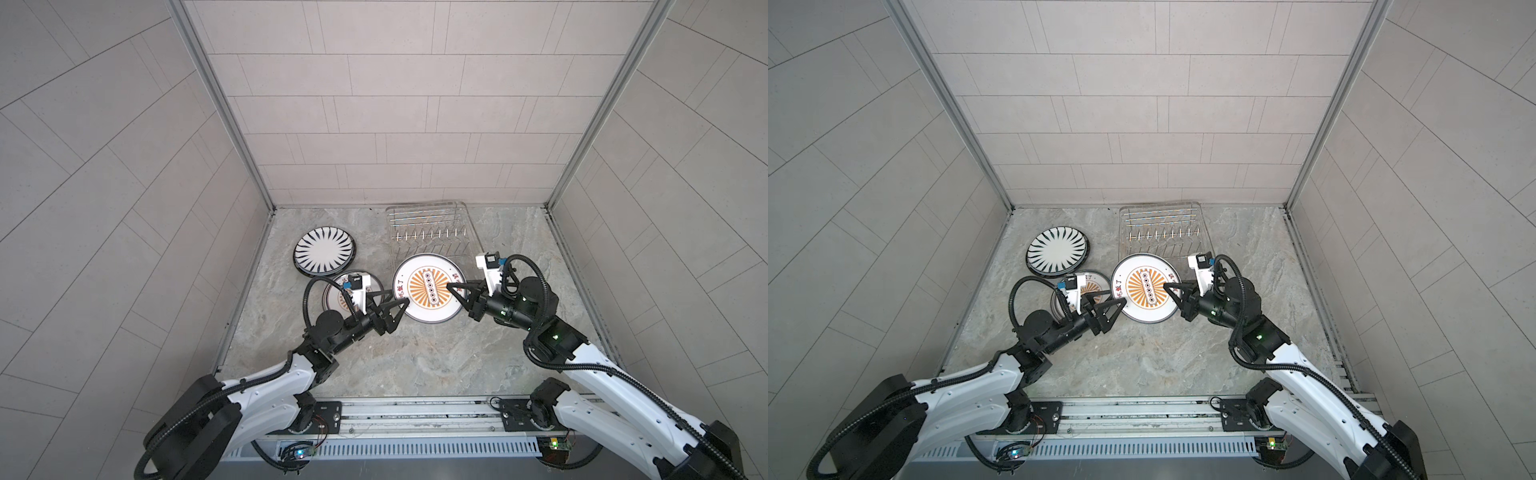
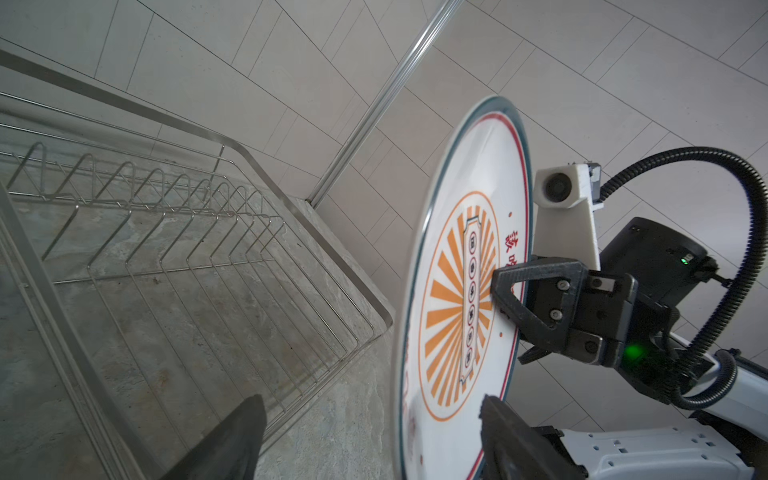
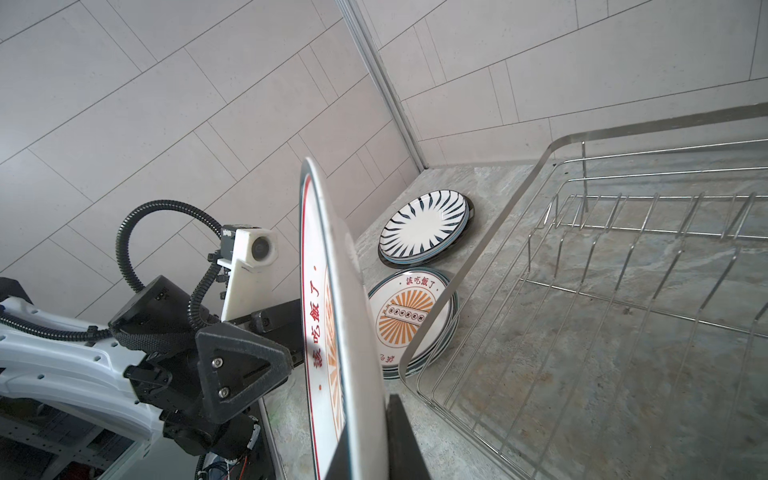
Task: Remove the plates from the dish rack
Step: 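Pass the sunburst plate from the right gripper to the left gripper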
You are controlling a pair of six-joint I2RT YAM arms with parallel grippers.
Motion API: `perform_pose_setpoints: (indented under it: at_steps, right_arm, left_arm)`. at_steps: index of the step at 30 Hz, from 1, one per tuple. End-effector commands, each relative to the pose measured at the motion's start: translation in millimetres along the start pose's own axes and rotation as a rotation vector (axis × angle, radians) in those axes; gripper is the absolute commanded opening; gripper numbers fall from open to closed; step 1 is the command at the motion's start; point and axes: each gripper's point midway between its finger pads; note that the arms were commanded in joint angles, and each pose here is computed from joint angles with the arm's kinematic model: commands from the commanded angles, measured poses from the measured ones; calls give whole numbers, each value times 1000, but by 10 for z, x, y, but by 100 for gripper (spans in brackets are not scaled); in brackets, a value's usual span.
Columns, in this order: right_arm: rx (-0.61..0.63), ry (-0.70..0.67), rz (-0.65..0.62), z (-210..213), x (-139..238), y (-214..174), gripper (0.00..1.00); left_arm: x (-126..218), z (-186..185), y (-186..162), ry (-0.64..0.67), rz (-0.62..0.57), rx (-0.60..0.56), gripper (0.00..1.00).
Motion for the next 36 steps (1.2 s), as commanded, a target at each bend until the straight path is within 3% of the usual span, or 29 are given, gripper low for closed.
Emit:
perform_pose_setpoints:
  at_steps: [1, 9, 13, 16, 25, 32, 36]
  right_arm:
    - [78, 39, -106, 159, 117, 211, 10]
    - [107, 78, -124, 304, 139, 199, 11]
    - [127, 88, -108, 353, 92, 173, 10]
    - [134, 84, -104, 344, 73, 161, 10]
    - [138, 61, -74, 274, -38, 64, 10]
    - [161, 45, -49, 269, -107, 6, 12]
    - [168, 35, -26, 272, -126, -34, 19]
  left_arm:
    - [71, -52, 110, -21, -67, -11, 65]
    - [24, -266, 34, -136, 4, 17, 60]
    - [-34, -266, 30, -145, 12, 50, 45]
    - [-25, -204, 57, -128, -28, 71, 43]
    - [-17, -183, -19, -146, -14, 146, 12]
    - [-14, -185, -25, -145, -7, 167, 6]
    - [-22, -199, -21, -149, -2, 178, 0]
Point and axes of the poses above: each gripper's point midway between its finger pads, its own x axis back along the fingers, its own z axis along the line the jaws close on, y = z × x, and after that the axes turned 1 degree about x, right-handed
